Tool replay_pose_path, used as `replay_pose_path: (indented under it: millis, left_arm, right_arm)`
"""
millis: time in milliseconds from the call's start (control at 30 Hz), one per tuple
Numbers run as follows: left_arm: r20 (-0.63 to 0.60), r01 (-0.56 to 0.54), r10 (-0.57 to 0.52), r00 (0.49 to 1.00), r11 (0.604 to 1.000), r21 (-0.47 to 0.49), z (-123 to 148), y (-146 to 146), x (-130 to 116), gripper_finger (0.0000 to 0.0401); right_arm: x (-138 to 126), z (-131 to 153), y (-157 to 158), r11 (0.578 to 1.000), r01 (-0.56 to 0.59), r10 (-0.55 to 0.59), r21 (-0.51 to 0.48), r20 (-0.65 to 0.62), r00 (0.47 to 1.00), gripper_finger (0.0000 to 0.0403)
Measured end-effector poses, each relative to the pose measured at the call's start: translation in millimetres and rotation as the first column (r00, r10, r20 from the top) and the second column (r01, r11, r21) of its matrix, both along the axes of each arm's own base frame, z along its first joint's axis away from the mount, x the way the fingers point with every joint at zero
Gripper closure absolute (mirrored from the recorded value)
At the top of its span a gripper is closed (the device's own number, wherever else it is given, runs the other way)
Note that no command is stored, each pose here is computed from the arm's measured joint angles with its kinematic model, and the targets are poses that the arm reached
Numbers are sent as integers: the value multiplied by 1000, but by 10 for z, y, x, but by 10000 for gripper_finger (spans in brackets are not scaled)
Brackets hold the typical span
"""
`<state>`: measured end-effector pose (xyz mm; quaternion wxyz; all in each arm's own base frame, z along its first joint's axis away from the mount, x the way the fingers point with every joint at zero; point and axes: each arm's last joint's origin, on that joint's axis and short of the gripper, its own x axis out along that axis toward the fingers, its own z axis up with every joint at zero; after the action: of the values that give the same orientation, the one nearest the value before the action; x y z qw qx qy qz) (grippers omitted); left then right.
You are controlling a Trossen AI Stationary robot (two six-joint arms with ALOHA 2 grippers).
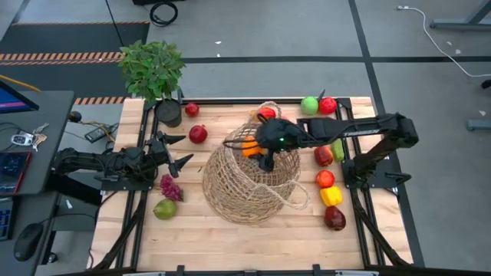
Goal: Build produce basket
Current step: Put the orange into the brown basket
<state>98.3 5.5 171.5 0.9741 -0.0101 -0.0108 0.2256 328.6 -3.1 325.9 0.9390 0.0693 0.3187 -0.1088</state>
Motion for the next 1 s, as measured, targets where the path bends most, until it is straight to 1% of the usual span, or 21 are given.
replay_pose_path:
  millis: [100, 267, 367, 433, 500, 633, 733, 867, 1000]
  left_arm:
    - [0, 0, 0, 1000, 1000, 0, 0, 0, 0, 3]
    - [0, 0, 0, 1000, 1000, 0, 0, 0, 0, 3]
    - [0, 0, 0, 1000, 1000, 0, 0, 0, 0, 3]
    - [0, 0, 0, 1000, 1000, 0, 0, 0, 0, 3]
    - [1, 0, 0, 1000, 1000, 0, 1, 0, 0, 3]
    - [0, 0, 0, 1000, 1000, 0, 0, 0, 0, 3]
    - [0, 0, 0, 1000, 1000, 0, 0, 0, 0, 3]
    - [-1, 0, 0, 1000, 1000, 0, 0, 0, 0, 3]
    - [0, 0, 0, 1000, 1000, 0, 0, 0, 0, 3]
  right_arm:
    - [-25, -173, -6, 1000, -3, 4, -13, 68, 998, 67]
    - [109, -495, -10, 991, -50, 64, -126, 105, 992, 66]
    - [191, -670, -21, 970, -105, 114, -217, 29, 993, 66]
    - [214, -749, -22, 961, -133, 134, -242, -14, 991, 66]
    - [240, -780, -18, 953, -153, 151, -263, -27, 988, 66]
    - [271, -881, -16, 907, -254, 231, -335, -106, 967, 66]
    - [279, -912, -3, 891, -305, 278, -335, -127, 952, 66]
    - [267, -970, 6, 903, -323, 291, -282, -151, 945, 66]
    - [263, -974, 11, 906, -330, 298, -265, -153, 942, 66]
